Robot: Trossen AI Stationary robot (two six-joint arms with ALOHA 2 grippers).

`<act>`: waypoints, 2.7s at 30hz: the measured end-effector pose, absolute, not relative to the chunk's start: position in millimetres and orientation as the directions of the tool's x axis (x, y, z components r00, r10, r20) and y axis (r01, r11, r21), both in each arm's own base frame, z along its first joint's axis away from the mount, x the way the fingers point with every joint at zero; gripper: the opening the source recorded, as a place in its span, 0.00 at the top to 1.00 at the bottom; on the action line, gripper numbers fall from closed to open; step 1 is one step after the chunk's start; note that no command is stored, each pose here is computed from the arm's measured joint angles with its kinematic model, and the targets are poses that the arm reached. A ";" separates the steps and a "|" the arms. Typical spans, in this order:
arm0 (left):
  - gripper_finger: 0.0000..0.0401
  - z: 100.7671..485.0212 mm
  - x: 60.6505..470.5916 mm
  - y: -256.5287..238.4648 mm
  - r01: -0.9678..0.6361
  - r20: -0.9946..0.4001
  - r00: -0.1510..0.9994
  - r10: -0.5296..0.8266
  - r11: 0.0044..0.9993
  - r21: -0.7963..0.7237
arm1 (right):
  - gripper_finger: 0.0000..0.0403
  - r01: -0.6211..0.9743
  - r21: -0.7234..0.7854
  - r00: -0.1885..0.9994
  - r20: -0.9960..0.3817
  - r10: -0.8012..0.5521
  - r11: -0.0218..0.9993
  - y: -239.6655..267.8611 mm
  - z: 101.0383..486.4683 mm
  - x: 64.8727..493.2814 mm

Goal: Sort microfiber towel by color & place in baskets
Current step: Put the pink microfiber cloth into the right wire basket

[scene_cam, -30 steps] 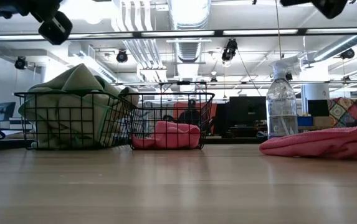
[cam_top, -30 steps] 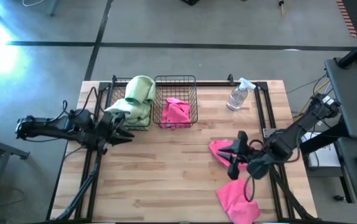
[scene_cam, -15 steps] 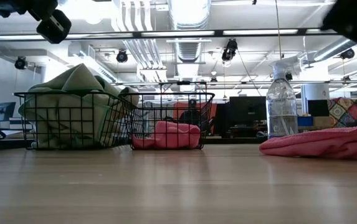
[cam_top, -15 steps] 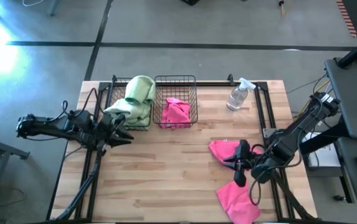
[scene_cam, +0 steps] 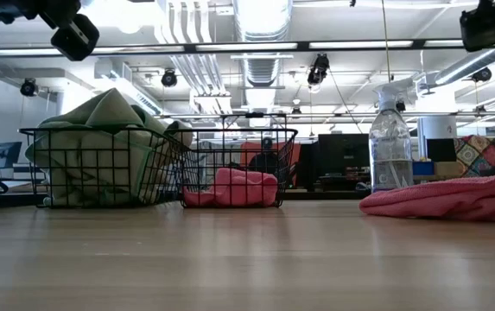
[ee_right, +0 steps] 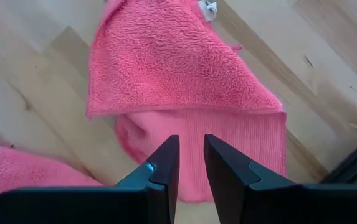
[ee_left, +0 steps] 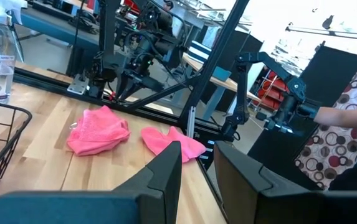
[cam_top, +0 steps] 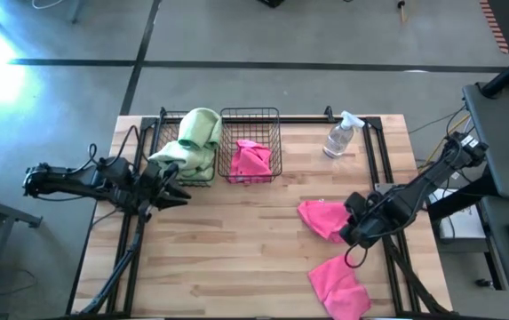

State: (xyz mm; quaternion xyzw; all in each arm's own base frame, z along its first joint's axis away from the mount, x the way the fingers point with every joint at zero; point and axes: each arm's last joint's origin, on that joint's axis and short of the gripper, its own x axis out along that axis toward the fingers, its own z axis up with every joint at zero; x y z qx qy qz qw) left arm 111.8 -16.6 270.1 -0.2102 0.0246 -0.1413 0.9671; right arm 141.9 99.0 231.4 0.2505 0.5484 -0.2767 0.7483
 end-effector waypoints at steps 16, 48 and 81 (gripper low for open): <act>0.80 269.8 121.4 -16.9 0.242 0.010 0.965 -0.262 0.877 -0.414 | 0.72 0.800 0.189 0.300 -0.948 -0.108 0.570 93.8 202.0 150.0; 0.80 267.1 126.9 -17.5 0.232 -0.015 0.965 -0.263 0.875 -0.425 | 0.47 0.667 0.093 0.118 -0.993 0.019 0.739 125.1 134.4 204.9; 0.80 267.1 126.9 -17.5 0.232 -0.015 0.965 -0.262 0.879 -0.417 | 0.98 0.583 0.214 0.431 -0.899 -0.075 0.784 112.6 204.5 251.7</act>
